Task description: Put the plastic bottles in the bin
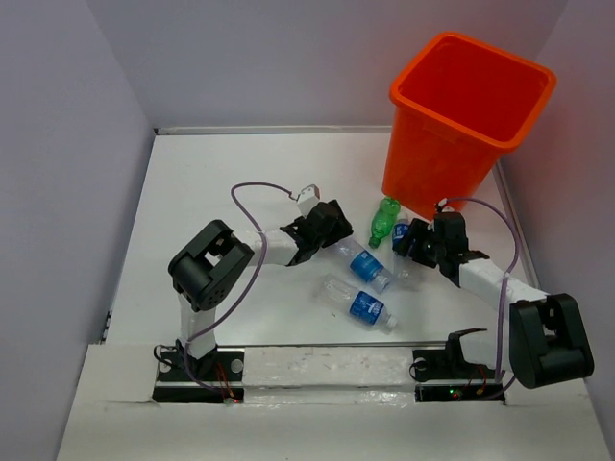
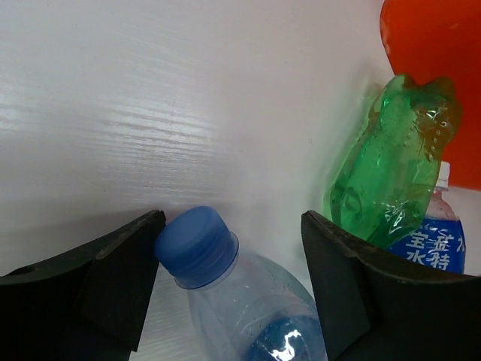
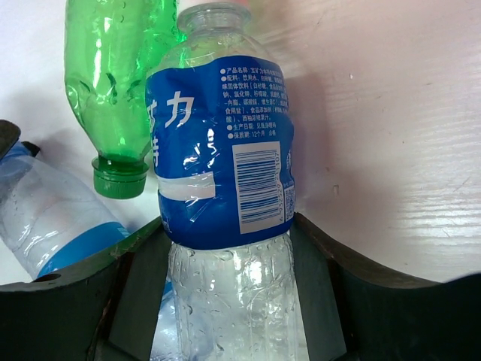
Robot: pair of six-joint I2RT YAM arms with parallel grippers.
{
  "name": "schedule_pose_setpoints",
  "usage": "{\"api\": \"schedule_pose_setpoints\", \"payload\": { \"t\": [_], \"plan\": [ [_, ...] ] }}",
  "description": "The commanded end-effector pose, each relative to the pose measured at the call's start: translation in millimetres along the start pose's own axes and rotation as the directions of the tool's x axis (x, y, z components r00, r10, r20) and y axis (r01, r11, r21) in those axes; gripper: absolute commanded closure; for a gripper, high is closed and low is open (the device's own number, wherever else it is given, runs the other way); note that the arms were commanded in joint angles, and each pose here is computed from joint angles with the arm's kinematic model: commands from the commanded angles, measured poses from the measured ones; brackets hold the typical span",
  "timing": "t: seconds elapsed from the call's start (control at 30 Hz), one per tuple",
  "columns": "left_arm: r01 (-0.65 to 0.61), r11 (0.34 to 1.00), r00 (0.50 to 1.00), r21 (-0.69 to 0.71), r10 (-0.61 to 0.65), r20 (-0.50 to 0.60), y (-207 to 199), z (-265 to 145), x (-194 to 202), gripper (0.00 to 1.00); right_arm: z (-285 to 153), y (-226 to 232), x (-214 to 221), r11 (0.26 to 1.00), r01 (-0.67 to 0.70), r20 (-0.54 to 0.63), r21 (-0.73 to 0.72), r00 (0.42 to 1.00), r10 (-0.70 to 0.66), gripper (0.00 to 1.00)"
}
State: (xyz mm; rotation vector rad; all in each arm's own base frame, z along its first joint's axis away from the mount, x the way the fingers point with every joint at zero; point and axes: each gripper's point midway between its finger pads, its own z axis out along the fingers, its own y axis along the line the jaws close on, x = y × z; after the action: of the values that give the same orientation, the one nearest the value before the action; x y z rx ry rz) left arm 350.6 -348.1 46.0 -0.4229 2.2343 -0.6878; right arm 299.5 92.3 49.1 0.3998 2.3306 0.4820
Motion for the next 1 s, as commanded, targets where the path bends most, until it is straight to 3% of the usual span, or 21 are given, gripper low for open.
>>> {"api": "schedule_pose_setpoints", "payload": {
  "t": [0.0, 0.13, 0.2, 0.23, 0.33, 0.47, 0.6, 0.63, 0.73, 0.8, 0.83, 0.9, 0.93, 0.97],
  "plan": [
    [0.025, 1.0, 0.999, -0.01, -0.025, 0.026, 3.6, 1.3, -6.1, 0.2, -11.6, 14.9, -23.2, 0.998, 0.026, 0.106, -0.05, 0.994, -0.021, 0.7],
    [0.031, 1.0, 0.999, -0.002, -0.031, 0.038, 5.0, 0.3, -10.3, 0.3, -29.2, 21.1, -36.8, 0.998, 0.051, 0.138, -0.046, 0.989, -0.044, 0.7],
    [0.028, 1.0, 0.999, 0.001, -0.028, 0.039, 4.8, -0.2, -11.3, 0.42, -46.7, 29.1, -46.6, 0.996, 0.067, 0.168, -0.062, 0.984, -0.056, 0.71],
    [0.025, 1.0, 0.999, 0.0, -0.025, 0.039, 6.1, -0.6, -10.7, 0.43, -59.6, 34.8, -50.3, 0.994, 0.075, 0.188, -0.083, 0.98, -0.058, 0.71],
    [0.027, 1.0, 0.998, 0.003, -0.027, 0.048, 7.7, -3.1, -15.4, 0.6, -84.4, 52.0, -51.2, 0.983, 0.105, 0.192, -0.15, 0.978, -0.075, 0.71],
    [0.034, 0.999, 0.997, 0.014, -0.035, 0.072, 10.7, -10.6, -26.1, 0.83, -135.0, 85.7, -71.7, 0.949, 0.163, 0.284, -0.271, 0.955, -0.082, 0.75],
    [0.031, 0.999, 0.995, 0.029, -0.033, 0.096, 8.5, -18.3, -38.5, 0.88, -190.1, 137.2, -108.6, 0.877, 0.271, 0.382, -0.398, 0.917, -0.11, 0.79],
    [0.032, 0.999, 0.993, 0.038, -0.036, 0.11, 6.0, -22.5, -44.3, 0.88, -219.8, 157.8, -134.0, 0.847, 0.326, 0.462, -0.419, 0.88, -0.11, 0.79],
    [0.023, 0.999, 0.99, 0.048, -0.03, 0.136, 3.6, -28.5, -54.8, 0.92, -251.0, 185.7, -177.1, 0.819, 0.395, 0.569, -0.417, 0.816, -0.104, 0.79],
    [0.019, 0.998, 0.987, 0.061, -0.028, 0.157, 1.0, -35.6, -65.5, 0.97, -298.9, 212.8, -218.4, 0.78, 0.487, 0.702, -0.392, 0.707, -0.089, 0.8],
    [0.018, 0.997, 0.986, 0.07, -0.029, 0.166, -1.6, -39.7, -69.8, 0.99, -293.1, 216.2, -239.0, 0.801, 0.48, 0.725, -0.358, 0.683, -0.085, 0.8],
    [0.023, 0.996, 0.981, 0.089, -0.04, 0.189, -4.7, -50.0, -82.0, 1.0, -330.2, 233.8, -284.4, 0.806, 0.519, 0.822, -0.285, 0.565, -0.073, 0.82],
    [0.015, 0.995, 0.979, 0.096, -0.034, 0.2, -6.4, -54.3, -87.4, 1.0, -331.6, 229.6, -307.6, 0.849, 0.48, 0.848, -0.222, 0.524, -0.074, 0.82],
    [0.011, 0.995, 0.978, 0.099, -0.032, 0.208, -6.2, -57.9, -90.1, 1.0, -303.7, 227.1, -331.4, 0.883, 0.439, 0.844, -0.165, 0.527, -0.104, 0.82]
  ]
}}
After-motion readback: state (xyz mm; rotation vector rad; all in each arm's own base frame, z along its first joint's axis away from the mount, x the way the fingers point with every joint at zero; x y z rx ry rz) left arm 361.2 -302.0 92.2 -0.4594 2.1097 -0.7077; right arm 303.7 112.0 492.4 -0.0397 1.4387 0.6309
